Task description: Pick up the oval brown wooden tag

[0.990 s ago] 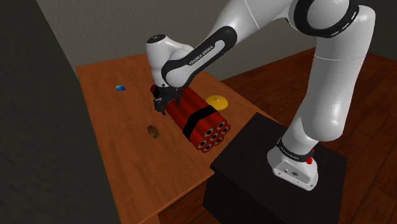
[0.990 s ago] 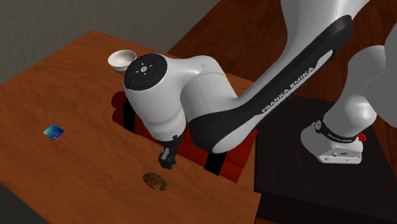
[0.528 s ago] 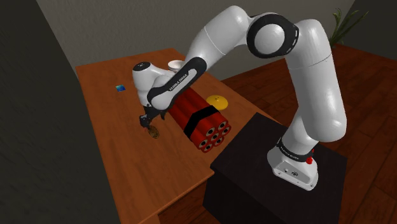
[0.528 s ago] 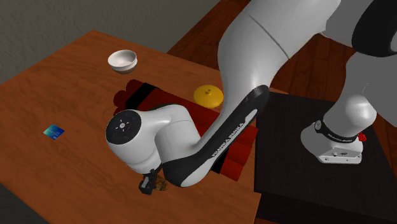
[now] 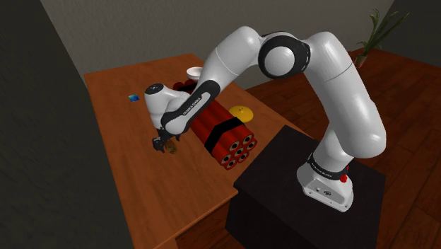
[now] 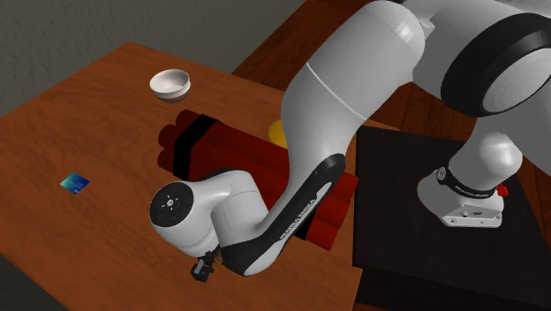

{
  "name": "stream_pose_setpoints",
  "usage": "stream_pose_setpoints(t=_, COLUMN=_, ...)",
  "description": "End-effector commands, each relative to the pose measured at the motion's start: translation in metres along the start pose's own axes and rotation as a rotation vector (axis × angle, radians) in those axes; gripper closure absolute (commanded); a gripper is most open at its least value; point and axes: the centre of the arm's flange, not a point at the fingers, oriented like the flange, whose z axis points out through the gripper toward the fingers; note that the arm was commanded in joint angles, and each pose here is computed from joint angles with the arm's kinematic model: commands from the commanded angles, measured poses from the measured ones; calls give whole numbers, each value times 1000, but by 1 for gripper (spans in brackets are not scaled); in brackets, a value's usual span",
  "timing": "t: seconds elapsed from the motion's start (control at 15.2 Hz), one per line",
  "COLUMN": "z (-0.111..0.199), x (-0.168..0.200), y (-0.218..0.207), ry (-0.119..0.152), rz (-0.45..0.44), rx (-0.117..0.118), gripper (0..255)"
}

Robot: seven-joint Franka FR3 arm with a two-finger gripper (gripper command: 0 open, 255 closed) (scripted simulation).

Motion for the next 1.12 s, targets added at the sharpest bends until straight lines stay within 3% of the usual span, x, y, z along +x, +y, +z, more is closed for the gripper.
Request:
stream_pose_setpoints(t=0.0, z=7, x=-1, y=-1, ry=0, rz=0, rx=0, gripper=0)
stream_pose_setpoints(t=0.13, z=7, x=-1, y=-1, ry=0, rz=0, rx=0, gripper=0)
stream_pose_setpoints(t=0.2, z=7, x=0, y=-1, ry=0, rz=0, rx=0, gripper=255)
stream_pose_setpoints(t=0.79, z=7, x=-1, y=-1, ry=0, rz=0, rx=0, gripper=255)
stream_pose_setpoints(t=1.06, z=-14, x=0, y=0, ry=0, rz=0, rx=0, gripper=255)
